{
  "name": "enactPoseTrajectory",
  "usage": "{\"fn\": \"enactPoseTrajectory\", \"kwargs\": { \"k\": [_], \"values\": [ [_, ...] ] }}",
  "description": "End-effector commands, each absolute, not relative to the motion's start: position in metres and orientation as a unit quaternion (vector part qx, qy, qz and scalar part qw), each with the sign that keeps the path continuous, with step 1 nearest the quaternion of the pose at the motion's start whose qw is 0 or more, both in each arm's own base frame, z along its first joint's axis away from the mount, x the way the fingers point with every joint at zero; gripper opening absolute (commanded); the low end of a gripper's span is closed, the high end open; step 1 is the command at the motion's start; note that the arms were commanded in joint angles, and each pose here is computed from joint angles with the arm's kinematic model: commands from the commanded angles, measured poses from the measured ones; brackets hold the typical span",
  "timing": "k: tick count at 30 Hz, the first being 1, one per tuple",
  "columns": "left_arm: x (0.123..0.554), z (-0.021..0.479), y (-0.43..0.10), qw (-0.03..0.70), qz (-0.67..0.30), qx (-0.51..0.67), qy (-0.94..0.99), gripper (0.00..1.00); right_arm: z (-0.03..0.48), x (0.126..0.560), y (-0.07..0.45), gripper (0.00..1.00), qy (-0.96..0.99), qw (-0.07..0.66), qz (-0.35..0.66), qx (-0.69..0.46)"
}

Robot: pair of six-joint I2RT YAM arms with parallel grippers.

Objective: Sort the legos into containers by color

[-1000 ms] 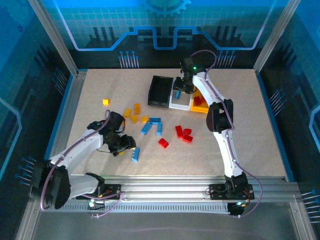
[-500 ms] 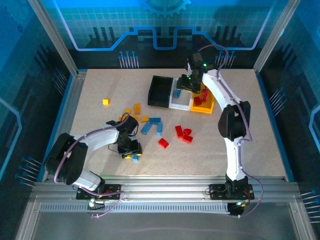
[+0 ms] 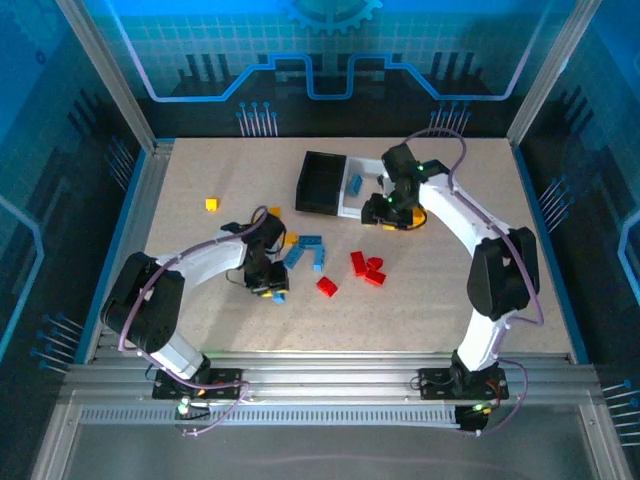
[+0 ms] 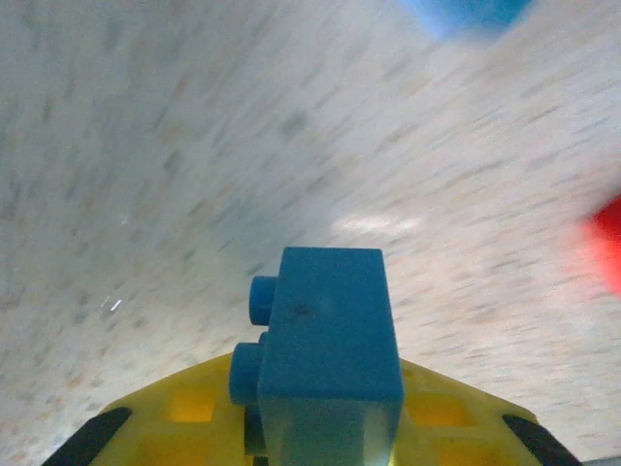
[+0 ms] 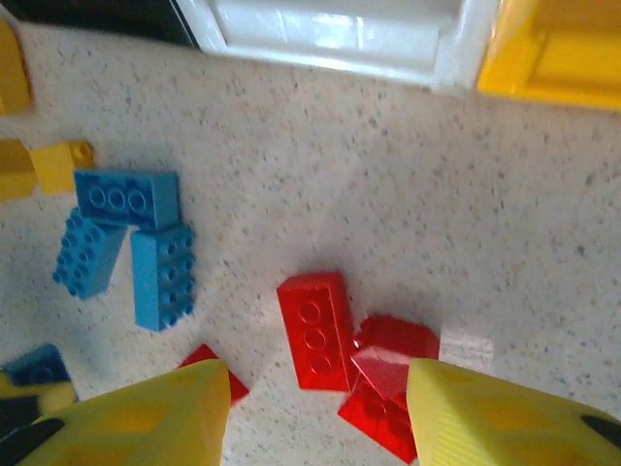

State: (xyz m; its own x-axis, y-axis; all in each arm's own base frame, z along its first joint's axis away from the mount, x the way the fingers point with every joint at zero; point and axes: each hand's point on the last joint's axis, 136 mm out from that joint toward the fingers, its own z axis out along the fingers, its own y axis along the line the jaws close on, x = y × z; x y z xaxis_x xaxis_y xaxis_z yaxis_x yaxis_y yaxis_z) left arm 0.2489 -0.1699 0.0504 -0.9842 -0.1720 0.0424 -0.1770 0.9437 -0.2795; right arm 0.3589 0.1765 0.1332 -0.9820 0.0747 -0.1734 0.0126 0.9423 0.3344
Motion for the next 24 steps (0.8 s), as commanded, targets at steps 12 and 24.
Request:
{"fn": "enactPoseTrajectory", "kwargs": {
  "k": [12, 24],
  "values": [
    [0.444, 0.172, -0.3, -0.131, 0.331, 0.043, -0.934, 0.21, 0.131, 0.27, 0.145, 0.53, 0.975, 0.08, 0.192, 0.077],
    [0.541, 0.17, -0.384, -0.152, 0.47, 0.08, -0.866, 0.24, 0.129, 0.215, 0.124, 0.53, 0.972, 0.08, 0.184, 0.121]
  ]
}}
